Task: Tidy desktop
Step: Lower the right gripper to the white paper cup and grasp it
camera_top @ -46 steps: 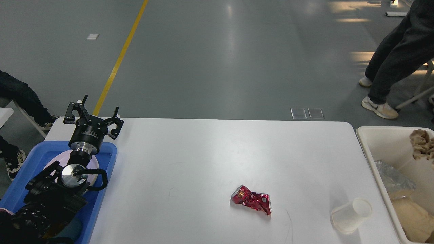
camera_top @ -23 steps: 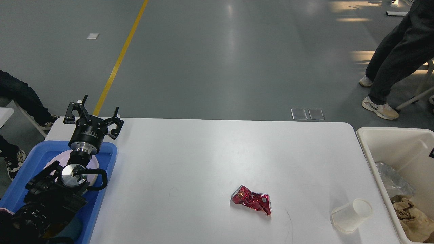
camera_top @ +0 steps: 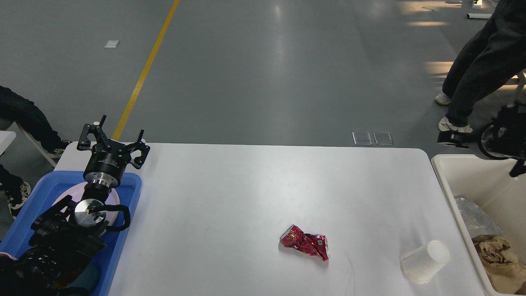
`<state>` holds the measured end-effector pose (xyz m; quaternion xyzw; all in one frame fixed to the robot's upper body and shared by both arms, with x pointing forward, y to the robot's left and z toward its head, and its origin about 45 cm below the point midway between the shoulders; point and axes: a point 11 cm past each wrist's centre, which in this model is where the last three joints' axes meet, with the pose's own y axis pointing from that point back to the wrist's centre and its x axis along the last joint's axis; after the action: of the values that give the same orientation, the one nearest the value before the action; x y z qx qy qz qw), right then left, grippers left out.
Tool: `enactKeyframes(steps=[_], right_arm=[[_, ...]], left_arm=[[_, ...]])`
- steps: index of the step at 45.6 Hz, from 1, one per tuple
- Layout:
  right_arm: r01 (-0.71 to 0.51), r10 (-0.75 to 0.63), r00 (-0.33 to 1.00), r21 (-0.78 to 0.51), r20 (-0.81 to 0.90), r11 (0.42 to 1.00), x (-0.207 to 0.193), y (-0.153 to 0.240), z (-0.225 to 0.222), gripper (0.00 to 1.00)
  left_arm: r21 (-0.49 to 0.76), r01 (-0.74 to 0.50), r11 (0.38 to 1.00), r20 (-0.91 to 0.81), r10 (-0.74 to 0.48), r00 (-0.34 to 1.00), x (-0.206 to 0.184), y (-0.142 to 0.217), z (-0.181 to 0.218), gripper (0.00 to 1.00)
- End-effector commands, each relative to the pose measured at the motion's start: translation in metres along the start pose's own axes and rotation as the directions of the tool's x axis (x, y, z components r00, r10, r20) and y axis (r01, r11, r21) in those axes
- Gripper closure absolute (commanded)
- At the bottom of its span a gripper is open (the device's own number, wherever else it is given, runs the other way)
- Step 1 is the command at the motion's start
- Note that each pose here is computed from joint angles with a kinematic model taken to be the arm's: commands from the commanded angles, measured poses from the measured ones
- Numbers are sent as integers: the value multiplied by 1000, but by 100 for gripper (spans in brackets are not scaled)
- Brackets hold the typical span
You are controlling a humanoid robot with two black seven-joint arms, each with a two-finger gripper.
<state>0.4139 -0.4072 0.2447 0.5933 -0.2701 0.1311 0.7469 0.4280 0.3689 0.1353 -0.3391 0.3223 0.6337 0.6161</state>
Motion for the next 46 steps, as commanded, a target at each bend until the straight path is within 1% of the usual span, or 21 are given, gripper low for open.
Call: enactKeyframes(steps=[1, 4, 7, 10, 15, 18, 22, 27, 29, 42, 46], right_arm=[[158, -155, 985, 40, -72, 987, -1, 24, -31, 0], [254, -249, 963, 44, -99, 966, -1, 37, -39, 0], [355, -347, 929, 44, -125, 934, -5, 53, -44, 0], [414, -404, 903, 49, -146, 909, -4, 70, -49, 0], [447, -434, 887, 58, -160, 893, -1, 92, -51, 0], [444, -429, 889, 71, -163, 893, 2, 107, -51, 0], [452, -439, 885, 64, -156, 890, 1, 115, -44, 0], [451, -440, 886, 56, -143, 891, -1, 110, -38, 0], [469, -460, 879, 56, -128, 881, -8, 105, -32, 0], [615, -614, 788, 16, -29, 788, -85, 40, 9, 0], [638, -638, 770, 27, -16, 770, -102, 29, 9, 0]], left_arm=[[0, 0, 1000, 0, 0, 1000, 0, 0, 0, 3], [0, 0, 1000, 0, 0, 1000, 0, 0, 0, 3], [2, 0, 1000, 0, 0, 1000, 0, 0, 0, 3], [0, 1, 1000, 0, -1, 1000, 0, 0, 0, 3], [0, 0, 1000, 0, 0, 1000, 0, 0, 0, 3], [2, 0, 1000, 0, 0, 1000, 0, 0, 0, 3], [0, 1, 1000, 0, -1, 1000, 0, 0, 0, 3], [0, -2, 1000, 0, 2, 1000, 1, 0, 0, 3], [0, 1, 1000, 0, -1, 1000, 0, 0, 0, 3], [0, 0, 1000, 0, 0, 1000, 0, 0, 0, 3], [0, 1, 1000, 0, -1, 1000, 0, 0, 0, 3]])
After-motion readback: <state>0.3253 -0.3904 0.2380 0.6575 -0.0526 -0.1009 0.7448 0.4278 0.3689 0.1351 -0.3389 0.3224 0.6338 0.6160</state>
